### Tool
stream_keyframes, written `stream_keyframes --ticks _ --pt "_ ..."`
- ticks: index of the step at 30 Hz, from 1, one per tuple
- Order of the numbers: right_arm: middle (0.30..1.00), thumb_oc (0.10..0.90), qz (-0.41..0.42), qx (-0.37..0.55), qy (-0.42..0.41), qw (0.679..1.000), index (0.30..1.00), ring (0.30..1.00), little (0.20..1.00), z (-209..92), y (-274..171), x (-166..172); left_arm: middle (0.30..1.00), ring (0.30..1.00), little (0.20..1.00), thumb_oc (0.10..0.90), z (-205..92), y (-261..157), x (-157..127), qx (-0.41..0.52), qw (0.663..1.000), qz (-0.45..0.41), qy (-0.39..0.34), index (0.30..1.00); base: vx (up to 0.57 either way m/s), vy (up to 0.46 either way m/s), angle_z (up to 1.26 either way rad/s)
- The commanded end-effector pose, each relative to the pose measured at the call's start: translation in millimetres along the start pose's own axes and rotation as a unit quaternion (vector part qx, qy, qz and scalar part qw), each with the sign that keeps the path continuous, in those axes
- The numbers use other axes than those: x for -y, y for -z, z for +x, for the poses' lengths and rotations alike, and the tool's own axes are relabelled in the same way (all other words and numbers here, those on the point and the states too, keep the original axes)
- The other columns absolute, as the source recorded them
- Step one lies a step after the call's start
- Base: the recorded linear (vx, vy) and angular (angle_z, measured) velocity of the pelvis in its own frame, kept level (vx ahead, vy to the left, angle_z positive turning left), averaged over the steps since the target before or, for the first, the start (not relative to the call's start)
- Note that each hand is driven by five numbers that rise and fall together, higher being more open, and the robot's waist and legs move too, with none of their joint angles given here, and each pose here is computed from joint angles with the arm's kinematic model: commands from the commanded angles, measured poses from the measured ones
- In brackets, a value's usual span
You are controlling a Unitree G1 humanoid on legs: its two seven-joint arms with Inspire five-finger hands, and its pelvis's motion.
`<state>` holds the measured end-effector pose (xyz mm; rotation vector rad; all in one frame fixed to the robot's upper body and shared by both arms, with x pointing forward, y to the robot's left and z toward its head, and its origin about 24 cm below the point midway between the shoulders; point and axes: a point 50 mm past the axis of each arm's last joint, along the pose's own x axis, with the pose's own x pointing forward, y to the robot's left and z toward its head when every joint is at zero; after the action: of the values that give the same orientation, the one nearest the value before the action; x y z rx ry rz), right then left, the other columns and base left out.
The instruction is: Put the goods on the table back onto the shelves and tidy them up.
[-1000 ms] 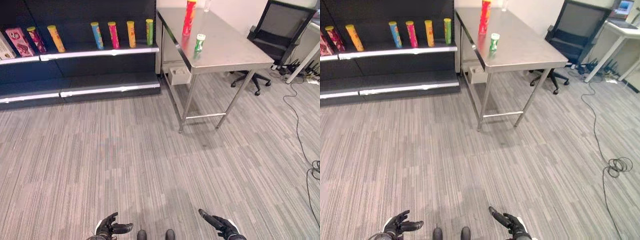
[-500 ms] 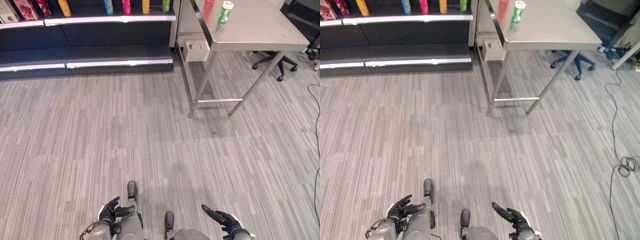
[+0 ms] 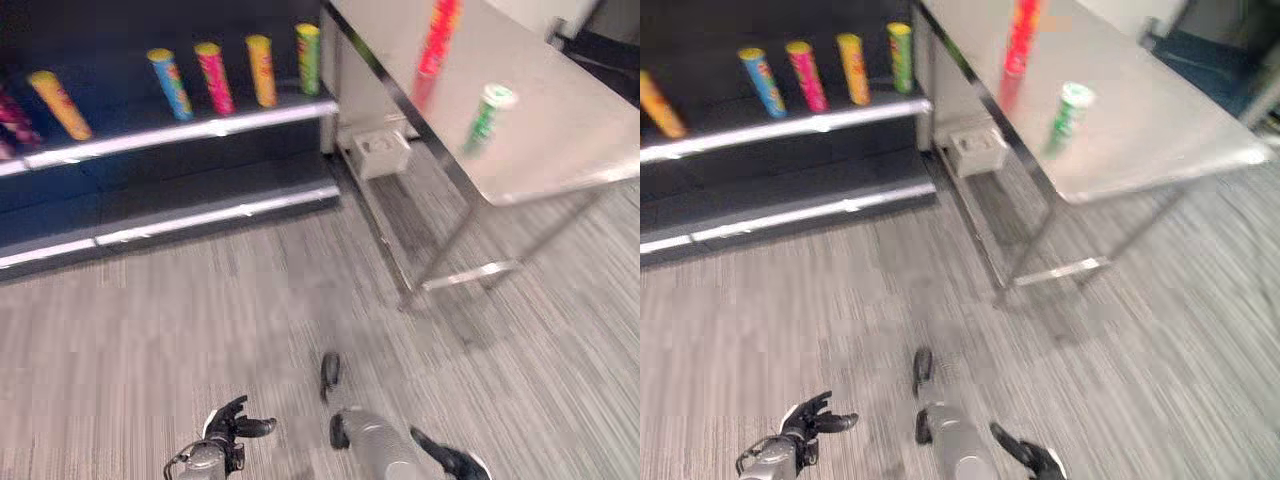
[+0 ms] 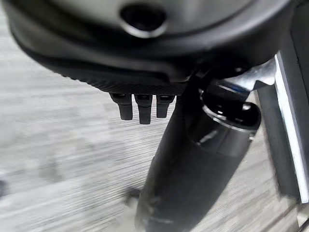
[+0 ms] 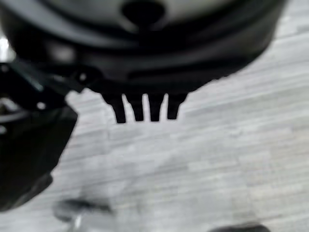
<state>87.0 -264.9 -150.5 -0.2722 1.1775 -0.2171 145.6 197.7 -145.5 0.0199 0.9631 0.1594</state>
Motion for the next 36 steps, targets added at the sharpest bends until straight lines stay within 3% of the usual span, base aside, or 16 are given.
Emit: stream_keyframes --ticks 1,7,20,26,28,29,30,32,33,34,35,36 --pt "0.9 0.8 0.01 0.079 0.023 0.997 0.9 0.9 0.9 1 -39 18 0.9 0.9 0.9 0.8 2 -35 -24 0.071 0.996 0.051 -0.007 0.9 0.42 -0.227 -0.97" --pt "0.9 0.8 0.007 0.066 0.029 0.997 0.9 0.9 0.9 1 -35 22 0.9 0.9 0.9 0.8 2 -40 -21 0.08 0.996 0.046 0.0 0.9 0.26 -0.157 -0.32" --pt "0.9 0.8 -0.006 0.062 0.021 0.998 0.9 0.9 0.9 4 -41 10 0.9 0.9 0.9 0.8 1 -21 -30 0.046 0.998 0.044 -0.024 0.9 0.17 0.2 -1.11" --pt "0.9 0.8 0.097 -0.029 0.06 0.993 0.9 0.9 0.9 2 7 23 0.9 0.9 0.9 0.8 1 -25 -53 0.043 0.997 0.034 -0.061 0.9 0.02 0.168 -0.58" --pt "0.9 0.8 0.159 -0.066 0.112 0.979 0.9 0.9 0.9 -5 31 50 0.9 0.9 0.9 0.8 -1 -24 -65 0.039 0.996 0.027 -0.074 0.9 0.06 0.106 -0.31" --pt "0.9 0.8 0.229 -0.079 0.194 0.951 0.9 0.9 0.9 -17 49 94 0.9 0.9 0.9 0.8 -2 -21 -70 0.037 0.996 0.026 -0.08 0.9 0.08 0.09 -0.43" --pt "0.9 0.8 0.229 -0.079 0.194 0.951 0.9 0.9 0.9 -17 49 95 0.9 0.9 0.9 0.8 -2 -21 -70 0.037 0.996 0.026 -0.079 0.9 0.08 0.079 -0.36" --pt "0.9 0.8 0.271 -0.056 0.273 0.921 0.9 0.9 0.9 -30 48 139 0.9 0.9 0.9 0.8 -2 -20 -70 0.036 0.996 0.027 -0.08 0.9 0.05 0.044 -0.3" --pt "0.9 0.8 0.281 -0.023 0.308 0.909 0.9 0.9 0.9 -37 37 162 0.9 0.9 0.9 0.8 -2 -20 -68 0.037 0.996 0.028 -0.078 0.9 0.09 0.075 -0.32" --pt "0.9 0.8 0.276 0.065 0.388 0.877 0.9 0.9 0.9 -60 7 214 0.9 0.9 0.9 0.8 -2 -20 -64 0.04 0.996 0.024 -0.078 0.9 0.08 0.064 -0.29" --pt "0.9 0.8 0.258 0.124 0.419 0.862 0.9 0.9 0.9 -74 -16 233 0.9 0.9 0.9 0.8 -2 -20 -62 0.041 0.996 0.018 -0.078 0.9 0.05 0.041 -0.15" --pt "0.9 0.8 0.258 0.123 0.42 0.862 0.9 0.9 0.9 -75 -16 233 0.9 0.9 0.9 0.8 -2 -20 -62 0.042 0.996 0.019 -0.077 0.9 0.05 0.015 -0.11"
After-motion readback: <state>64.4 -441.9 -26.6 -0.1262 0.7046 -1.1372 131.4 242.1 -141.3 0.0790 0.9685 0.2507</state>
